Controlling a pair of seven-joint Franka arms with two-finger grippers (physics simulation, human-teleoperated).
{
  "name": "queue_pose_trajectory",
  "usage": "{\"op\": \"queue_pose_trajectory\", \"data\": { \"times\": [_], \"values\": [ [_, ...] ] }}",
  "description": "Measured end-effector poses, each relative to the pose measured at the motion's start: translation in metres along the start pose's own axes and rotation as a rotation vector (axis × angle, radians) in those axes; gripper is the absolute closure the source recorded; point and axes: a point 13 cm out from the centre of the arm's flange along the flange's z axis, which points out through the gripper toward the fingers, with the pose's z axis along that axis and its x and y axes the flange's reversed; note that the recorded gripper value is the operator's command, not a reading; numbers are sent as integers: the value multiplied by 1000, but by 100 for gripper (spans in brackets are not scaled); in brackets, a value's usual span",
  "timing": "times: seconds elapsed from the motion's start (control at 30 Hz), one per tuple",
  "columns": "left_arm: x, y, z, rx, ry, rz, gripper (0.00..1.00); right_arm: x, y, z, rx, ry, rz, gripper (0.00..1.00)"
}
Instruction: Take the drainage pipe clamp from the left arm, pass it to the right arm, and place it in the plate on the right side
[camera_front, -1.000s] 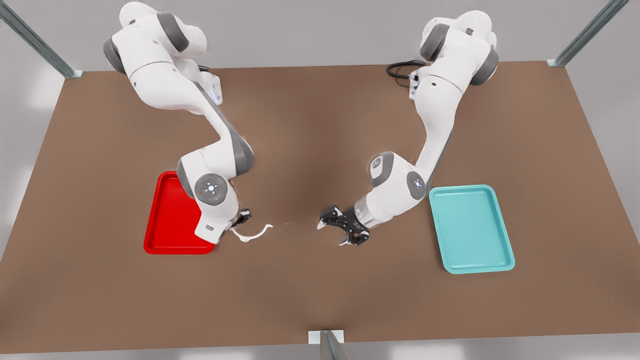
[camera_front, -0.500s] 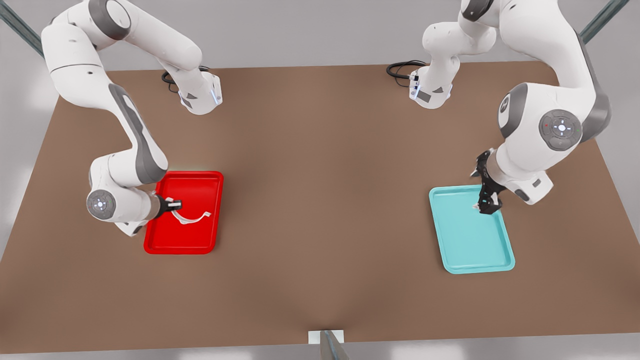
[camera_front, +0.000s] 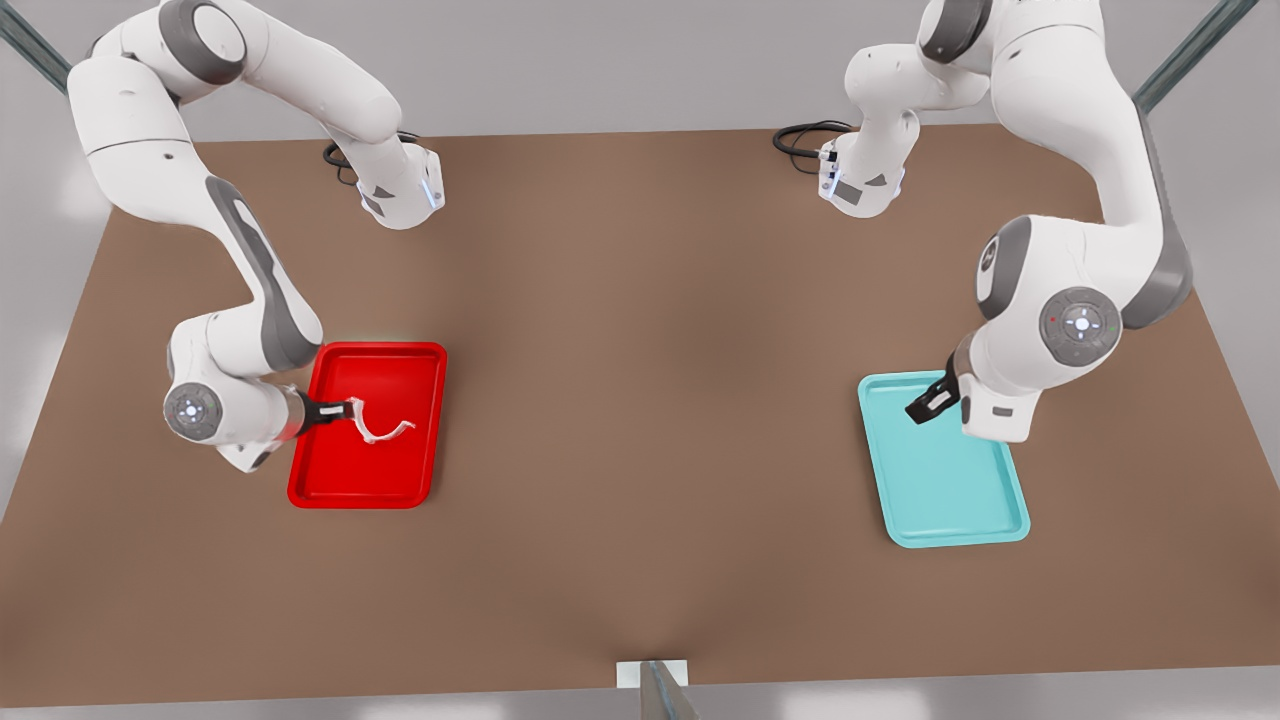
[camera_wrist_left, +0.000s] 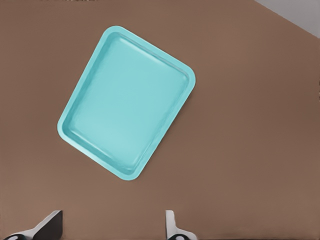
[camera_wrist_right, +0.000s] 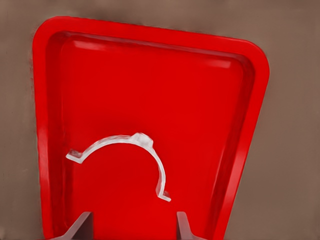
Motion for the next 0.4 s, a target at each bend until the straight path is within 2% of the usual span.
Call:
{"op": "queue_pose_trajectory", "data": {
  "times": [0.07, 0.17, 0.27, 0.4],
  "values": [
    [-2, -1, 1, 2, -2, 63, 0, -32, 34, -124, -1, -179, -39, 0],
    [-4, -2, 2, 5, -6, 147, 0, -12, 48, -254, 70, -323, -24, 0],
    [-5, -7, 9, 6, -3, 223, 0, 23, 60, -277, 202, -290, 60, 0],
    [-6, -11, 12, 9, -5, 305, 0, 50, 68, -286, 134, -259, 86, 0]
  ]
}}
